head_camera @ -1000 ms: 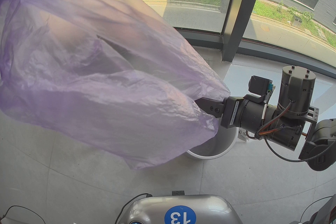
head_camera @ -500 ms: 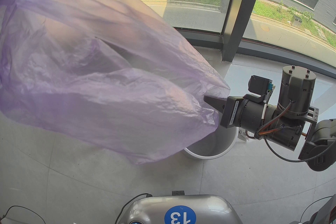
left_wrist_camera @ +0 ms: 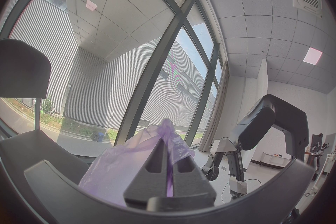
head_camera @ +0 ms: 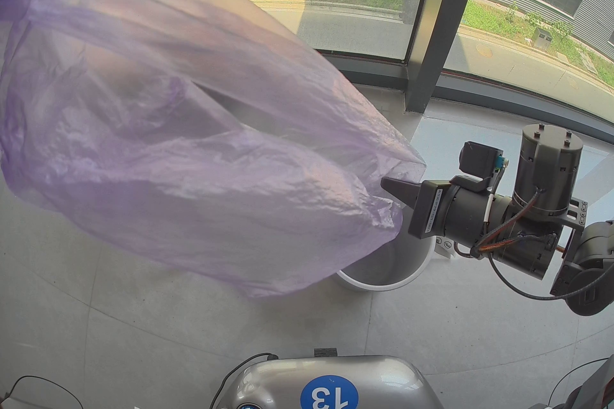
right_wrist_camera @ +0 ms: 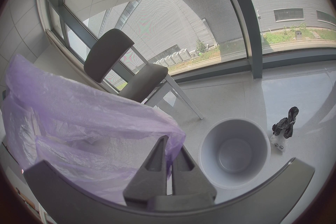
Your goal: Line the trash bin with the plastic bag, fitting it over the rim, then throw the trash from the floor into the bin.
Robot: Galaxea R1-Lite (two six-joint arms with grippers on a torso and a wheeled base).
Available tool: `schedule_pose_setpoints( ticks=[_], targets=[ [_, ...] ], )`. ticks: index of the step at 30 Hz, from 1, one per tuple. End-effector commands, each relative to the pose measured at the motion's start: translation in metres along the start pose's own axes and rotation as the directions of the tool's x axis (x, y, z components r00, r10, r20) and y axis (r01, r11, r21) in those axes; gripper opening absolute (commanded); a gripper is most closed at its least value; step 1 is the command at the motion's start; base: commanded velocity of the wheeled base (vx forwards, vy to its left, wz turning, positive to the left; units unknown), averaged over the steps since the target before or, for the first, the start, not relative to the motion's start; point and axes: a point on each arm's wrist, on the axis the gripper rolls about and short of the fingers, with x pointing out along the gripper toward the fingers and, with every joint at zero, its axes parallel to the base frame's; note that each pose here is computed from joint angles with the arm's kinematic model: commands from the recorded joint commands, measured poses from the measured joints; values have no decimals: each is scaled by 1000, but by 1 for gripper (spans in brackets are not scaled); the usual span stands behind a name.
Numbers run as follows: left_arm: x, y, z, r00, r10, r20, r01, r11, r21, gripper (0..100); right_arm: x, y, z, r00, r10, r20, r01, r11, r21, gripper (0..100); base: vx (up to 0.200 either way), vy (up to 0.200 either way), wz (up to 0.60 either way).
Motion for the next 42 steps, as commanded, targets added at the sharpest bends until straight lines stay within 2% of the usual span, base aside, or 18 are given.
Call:
schedule_pose_setpoints(
  ticks=[1,10,13,15,20,24,28,32,35,36,42],
  targets=[
    [1,2,-3,1000,9,-15,-9,1000,0,0,-7,1,3,1000,6,14,-6,1000,0,0,0,0,0],
    [15,14,-18,996,42,-81,-44,999,-12,0,-36,1,4,1000,6,31,-6,1000,-27,0,0,0,0],
    [21,17,-23,994,44,-103,-46,999,-20,0,-50,0,4,999,-12,42,13,1000,-28,0,0,0,0],
    [25,23,-31,989,60,-133,-64,998,-23,0,-61,-3,0,997,-51,53,52,998,-30,0,0,0,0],
    [29,35,-41,974,119,-191,-120,993,10,0,-87,-3,-8,995,-73,68,75,997,-31,0,0,0,0],
    [21,44,-60,939,186,-289,-194,981,2,0,-98,-4,-8,991,-91,94,94,995,-28,0,0,0,0],
    [8,48,-82,862,223,-455,-247,969,9,0,-93,4,-2,988,-108,106,113,993,-46,0,0,0,0],
    [2,50,-84,796,296,-529,-310,949,64,0,-93,8,-8,988,-135,74,141,988,-70,0,0,0,0],
    [1,50,-83,781,315,-540,-330,941,72,0,-93,10,-8,987,-143,80,149,985,-81,0,0,0,0],
    [-1,49,-85,764,326,-556,-343,936,78,0,-93,10,-7,982,-163,90,172,980,-97,0,0,0,0],
    [-6,48,-92,719,328,-613,-330,937,115,0,-96,7,-11,970,-221,103,234,962,-138,0,0,0,0]
  ],
)
